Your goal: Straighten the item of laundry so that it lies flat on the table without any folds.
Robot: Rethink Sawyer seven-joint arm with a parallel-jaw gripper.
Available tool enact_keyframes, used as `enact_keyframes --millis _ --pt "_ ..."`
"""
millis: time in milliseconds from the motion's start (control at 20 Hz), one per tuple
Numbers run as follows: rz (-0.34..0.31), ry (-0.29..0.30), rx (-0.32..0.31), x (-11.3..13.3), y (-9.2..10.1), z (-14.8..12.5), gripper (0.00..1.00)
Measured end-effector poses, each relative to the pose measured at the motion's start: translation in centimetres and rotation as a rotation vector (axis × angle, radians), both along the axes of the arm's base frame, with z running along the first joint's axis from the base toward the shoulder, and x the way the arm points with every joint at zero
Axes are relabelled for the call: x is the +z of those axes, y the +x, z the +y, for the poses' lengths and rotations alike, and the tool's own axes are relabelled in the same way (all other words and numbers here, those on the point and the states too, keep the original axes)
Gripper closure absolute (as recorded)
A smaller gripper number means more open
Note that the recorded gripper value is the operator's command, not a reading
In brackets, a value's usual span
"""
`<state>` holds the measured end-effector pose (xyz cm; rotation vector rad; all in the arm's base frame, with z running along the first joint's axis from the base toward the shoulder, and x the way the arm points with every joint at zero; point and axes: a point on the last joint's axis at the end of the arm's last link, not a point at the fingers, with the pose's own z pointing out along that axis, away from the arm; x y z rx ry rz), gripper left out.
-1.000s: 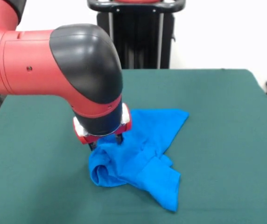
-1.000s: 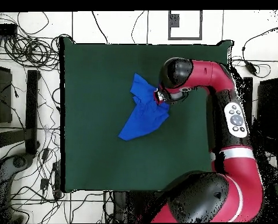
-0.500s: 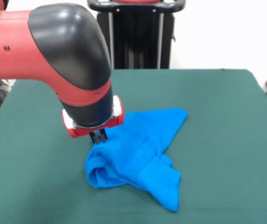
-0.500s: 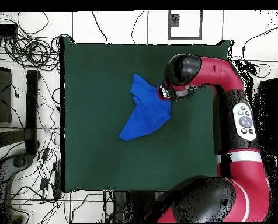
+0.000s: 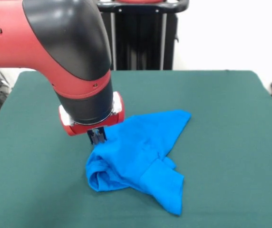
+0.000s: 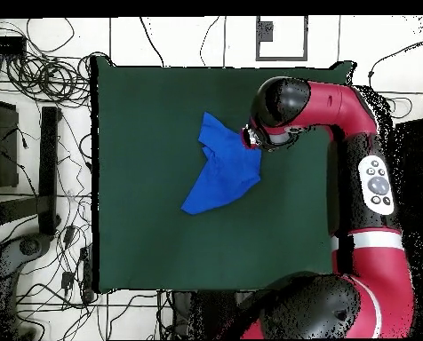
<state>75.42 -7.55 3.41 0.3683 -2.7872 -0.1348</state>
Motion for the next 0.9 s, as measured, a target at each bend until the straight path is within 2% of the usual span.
enact_keyframes --millis 550,600,900 --pt "-0.004 0.001 -0.005 -0.21 0.27 -0.03 1.0" --pt "-0.009 0.004 -0.012 -0.24 0.55 -0.14 0.0" --pt "-0.019 0.007 -0.021 0.02 1.01 -0.28 0.0"
